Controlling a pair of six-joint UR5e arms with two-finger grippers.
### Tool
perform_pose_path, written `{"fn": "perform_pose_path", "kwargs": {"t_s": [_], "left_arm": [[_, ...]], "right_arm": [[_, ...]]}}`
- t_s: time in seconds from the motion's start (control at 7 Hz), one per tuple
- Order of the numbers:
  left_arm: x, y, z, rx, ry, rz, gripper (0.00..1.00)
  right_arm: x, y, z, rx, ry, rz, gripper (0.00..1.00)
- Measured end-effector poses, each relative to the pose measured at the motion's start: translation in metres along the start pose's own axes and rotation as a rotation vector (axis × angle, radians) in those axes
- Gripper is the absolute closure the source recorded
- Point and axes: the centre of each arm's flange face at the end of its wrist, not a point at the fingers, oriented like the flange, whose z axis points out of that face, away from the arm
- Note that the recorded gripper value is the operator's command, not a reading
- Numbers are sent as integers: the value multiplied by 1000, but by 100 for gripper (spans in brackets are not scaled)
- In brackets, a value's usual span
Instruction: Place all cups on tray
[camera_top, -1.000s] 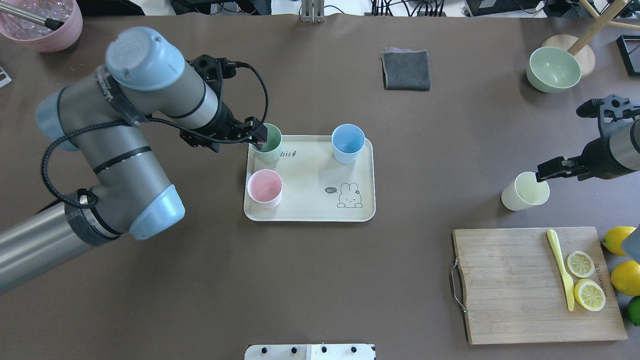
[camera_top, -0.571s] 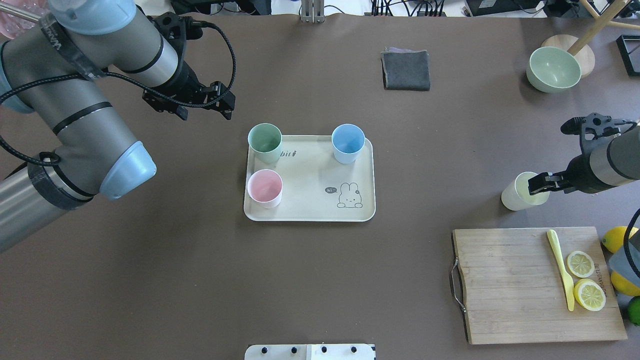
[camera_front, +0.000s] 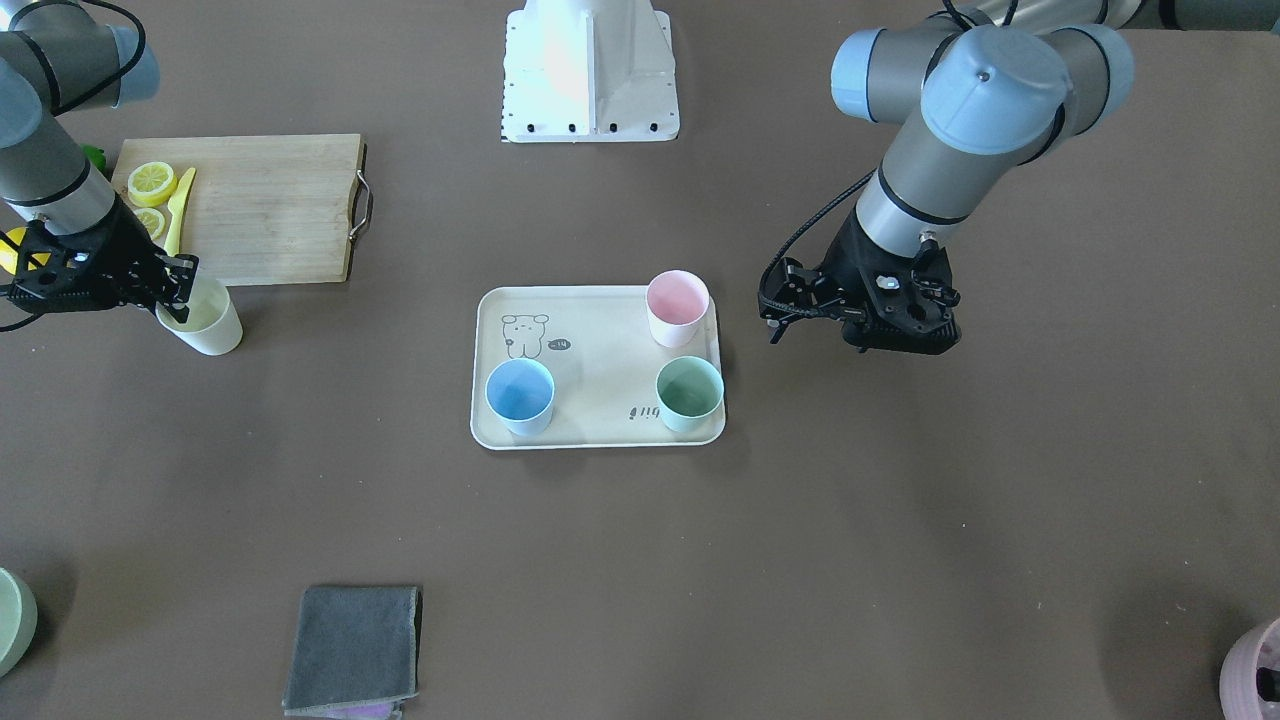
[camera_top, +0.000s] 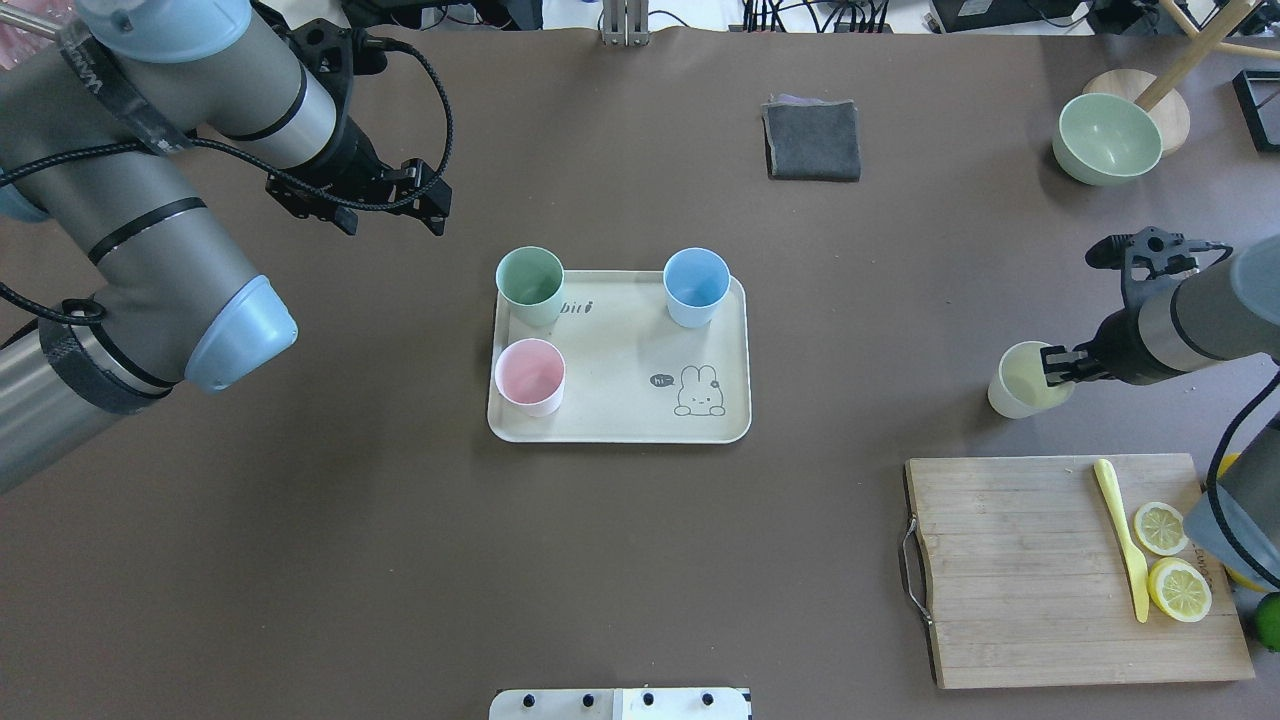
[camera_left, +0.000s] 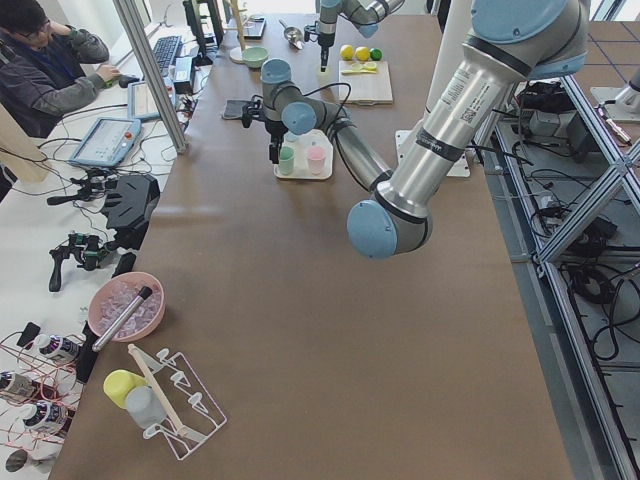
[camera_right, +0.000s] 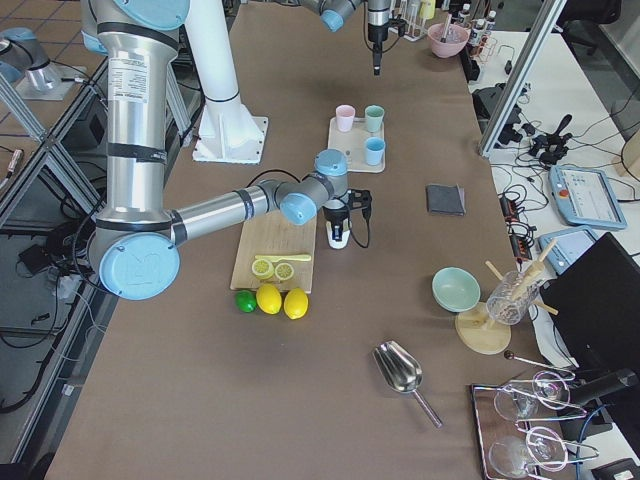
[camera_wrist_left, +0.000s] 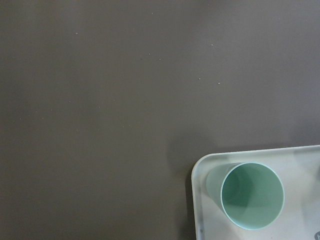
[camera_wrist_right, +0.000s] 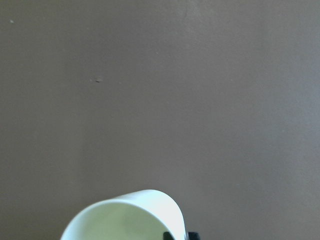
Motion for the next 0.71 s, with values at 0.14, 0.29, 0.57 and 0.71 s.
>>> {"fn": "perform_pose_path", "kwargs": {"t_s": [0.14,0.29,0.57,0.71], "left_arm": [[-6,1,3,-1,-6,-2,2],[-15,1,5,-2,-14,10,2],[-37,-3,6,1,-33,44,2],[-42,-4,6,1,-38,47,2]], "right_arm": [[-41,-9,-9,20,-50,55,100],[-88,-17,-15,30,-85,113,100],[-199,-27,-31,19,-73,217,100],[-249,-20,-35,15,-59,240,100]]}}
